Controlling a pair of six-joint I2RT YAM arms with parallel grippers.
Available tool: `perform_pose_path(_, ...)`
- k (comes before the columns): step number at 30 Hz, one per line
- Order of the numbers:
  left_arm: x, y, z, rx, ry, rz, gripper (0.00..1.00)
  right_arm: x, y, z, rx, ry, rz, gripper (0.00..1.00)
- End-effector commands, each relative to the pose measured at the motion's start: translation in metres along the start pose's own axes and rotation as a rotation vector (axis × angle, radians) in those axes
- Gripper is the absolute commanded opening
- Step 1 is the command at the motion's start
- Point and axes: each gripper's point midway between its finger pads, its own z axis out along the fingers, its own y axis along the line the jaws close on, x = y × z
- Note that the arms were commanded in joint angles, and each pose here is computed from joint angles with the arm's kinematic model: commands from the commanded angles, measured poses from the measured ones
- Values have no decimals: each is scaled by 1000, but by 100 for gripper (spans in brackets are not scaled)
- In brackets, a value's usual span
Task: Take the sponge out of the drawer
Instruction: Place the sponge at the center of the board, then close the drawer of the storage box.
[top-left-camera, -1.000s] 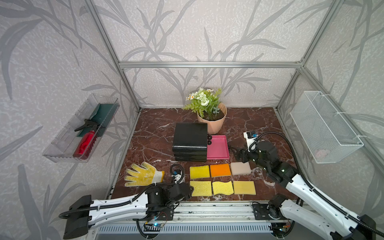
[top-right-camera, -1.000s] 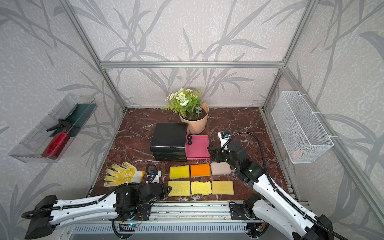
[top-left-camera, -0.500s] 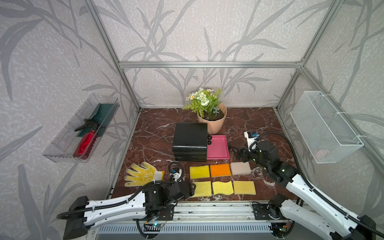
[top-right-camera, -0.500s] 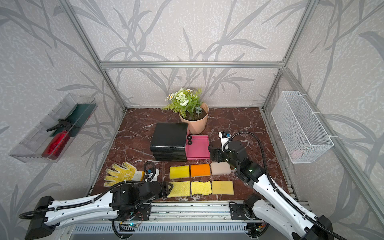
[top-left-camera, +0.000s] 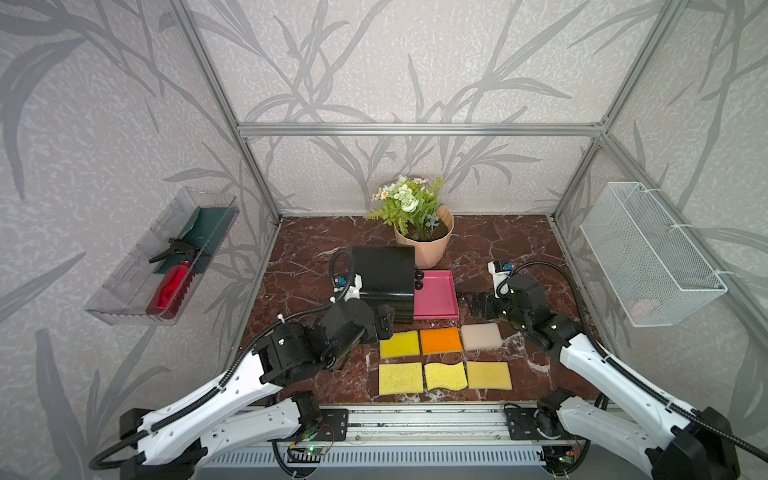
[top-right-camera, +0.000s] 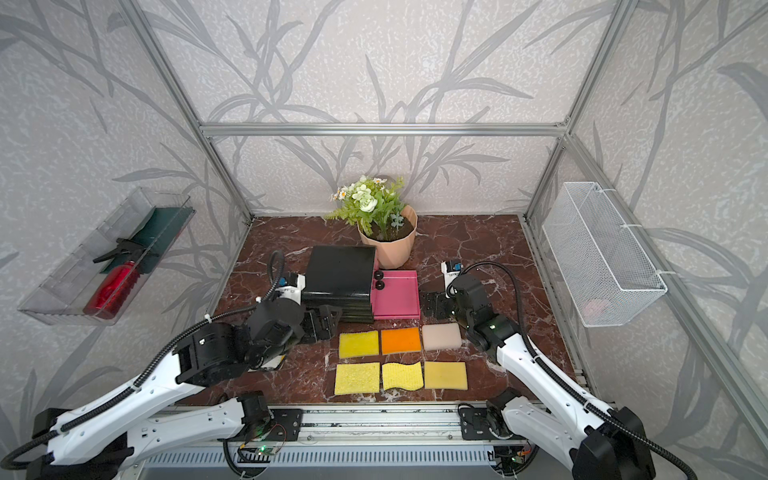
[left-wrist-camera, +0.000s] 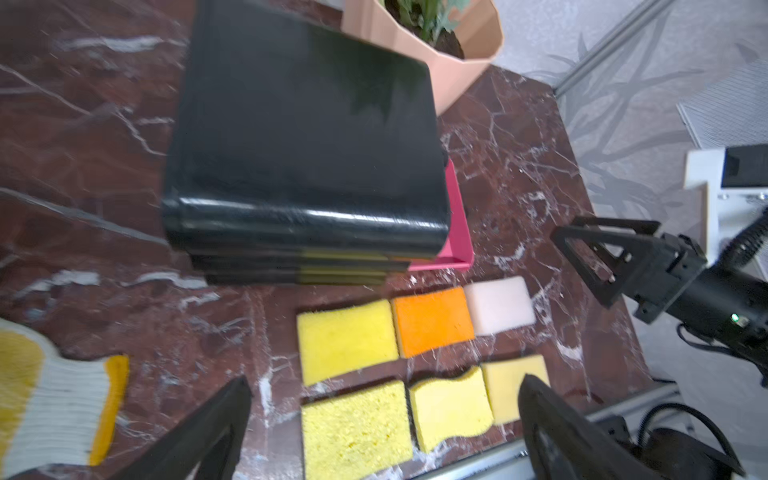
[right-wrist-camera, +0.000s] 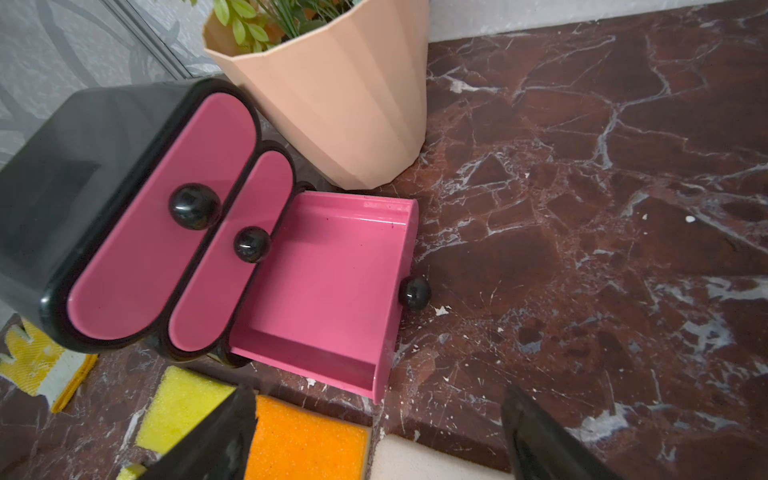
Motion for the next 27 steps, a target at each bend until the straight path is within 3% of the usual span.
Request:
perform_pose_path(1,-13,16,-5,-96,21,175,99,0,-2,2,-12,-1,33,94)
perform_pose_path(10,-78,31,-5,-222,-45,244,99,11,-46,15,103,64,123,100)
perform_pose_path(15,-81,46,31,-158,20,131,99,32,-70,38,196,151,112,100)
perform_pose_path(27,-79,63,85,28,85,-33,99,62,-81,79,209,286,90,100)
